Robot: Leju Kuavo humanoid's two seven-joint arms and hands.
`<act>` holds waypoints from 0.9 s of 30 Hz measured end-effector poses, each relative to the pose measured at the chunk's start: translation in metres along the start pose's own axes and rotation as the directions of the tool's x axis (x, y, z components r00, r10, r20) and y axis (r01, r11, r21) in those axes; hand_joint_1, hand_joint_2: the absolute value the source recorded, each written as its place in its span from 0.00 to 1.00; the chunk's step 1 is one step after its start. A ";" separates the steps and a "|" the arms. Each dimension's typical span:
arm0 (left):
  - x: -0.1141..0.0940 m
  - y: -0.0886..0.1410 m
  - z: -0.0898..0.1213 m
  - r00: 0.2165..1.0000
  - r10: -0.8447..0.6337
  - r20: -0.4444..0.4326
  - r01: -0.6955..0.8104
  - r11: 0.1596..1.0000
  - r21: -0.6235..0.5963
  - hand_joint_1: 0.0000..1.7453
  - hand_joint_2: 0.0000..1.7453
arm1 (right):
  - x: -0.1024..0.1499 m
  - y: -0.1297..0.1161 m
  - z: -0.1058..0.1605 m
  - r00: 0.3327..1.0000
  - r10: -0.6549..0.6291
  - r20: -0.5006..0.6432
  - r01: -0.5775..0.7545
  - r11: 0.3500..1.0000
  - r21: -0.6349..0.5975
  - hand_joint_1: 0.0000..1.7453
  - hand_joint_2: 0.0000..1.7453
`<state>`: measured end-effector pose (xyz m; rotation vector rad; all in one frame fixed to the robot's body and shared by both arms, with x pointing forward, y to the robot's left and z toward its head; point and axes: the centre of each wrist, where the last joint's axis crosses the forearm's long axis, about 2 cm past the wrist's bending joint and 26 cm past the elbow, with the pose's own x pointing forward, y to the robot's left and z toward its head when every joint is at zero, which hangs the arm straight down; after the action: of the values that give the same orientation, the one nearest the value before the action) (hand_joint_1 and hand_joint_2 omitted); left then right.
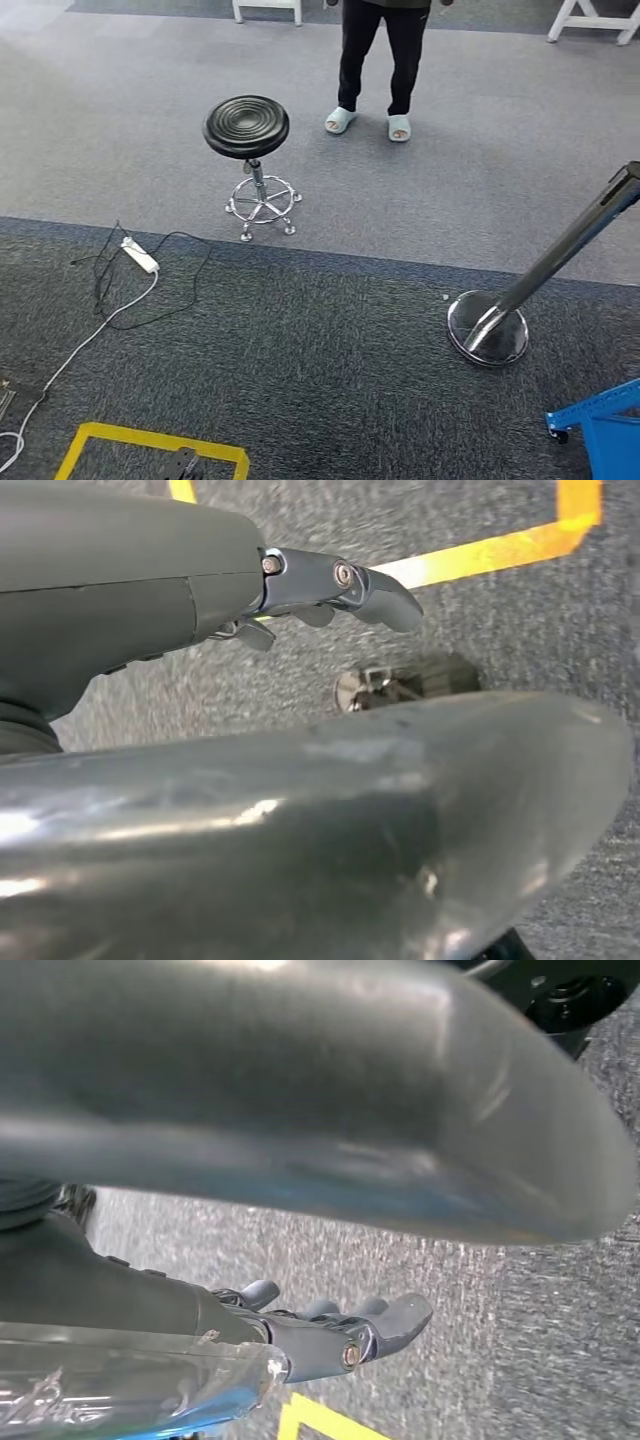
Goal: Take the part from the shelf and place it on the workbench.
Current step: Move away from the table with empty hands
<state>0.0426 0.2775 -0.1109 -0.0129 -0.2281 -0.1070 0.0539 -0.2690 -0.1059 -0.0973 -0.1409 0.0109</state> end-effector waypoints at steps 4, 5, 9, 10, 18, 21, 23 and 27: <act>0.003 -0.002 0.000 0.997 0.063 0.043 -0.064 0.998 0.013 0.00 0.00 | -0.002 -0.001 0.000 1.000 -0.010 -0.012 0.010 1.000 -0.001 0.00 0.00; 0.004 -0.003 0.000 0.995 0.077 0.067 -0.079 0.997 0.019 0.00 0.00 | -0.004 -0.001 0.000 1.000 -0.018 -0.020 0.018 1.000 -0.002 0.00 0.00; 0.002 -0.003 0.000 0.993 0.052 0.104 -0.055 0.998 0.026 0.00 0.00 | -0.004 -0.001 0.000 0.999 -0.032 -0.026 0.032 0.999 -0.006 0.00 0.00; 0.001 -0.003 0.000 0.994 0.045 0.099 -0.047 0.999 0.025 0.00 0.00 | -0.003 -0.001 0.000 0.999 -0.031 -0.024 0.031 0.999 -0.006 0.00 0.00; 0.004 -0.004 0.000 0.999 0.051 0.009 -0.051 0.998 0.025 0.00 0.00 | -0.001 -0.002 0.000 1.000 0.005 0.000 -0.005 1.000 0.005 0.00 0.00; 0.007 -0.004 -0.001 0.999 0.045 0.007 -0.045 0.999 0.016 0.00 0.00 | -0.002 -0.003 0.000 1.000 0.004 -0.017 -0.004 1.000 -0.003 0.00 0.00; 0.007 -0.004 -0.001 0.999 0.037 0.014 -0.037 0.999 0.012 0.00 0.00 | -0.001 -0.004 -0.001 1.000 0.000 -0.025 -0.001 1.000 -0.007 0.00 0.00; 0.001 -0.004 0.000 0.999 0.025 0.034 -0.026 1.000 0.011 0.00 0.00 | -0.001 -0.004 -0.001 0.999 -0.008 -0.033 0.007 1.000 -0.009 0.00 0.00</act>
<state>0.0433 0.2735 -0.1107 -0.0058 -0.2626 -0.0800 0.0535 -0.2729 -0.1062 -0.1062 -0.1086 0.0011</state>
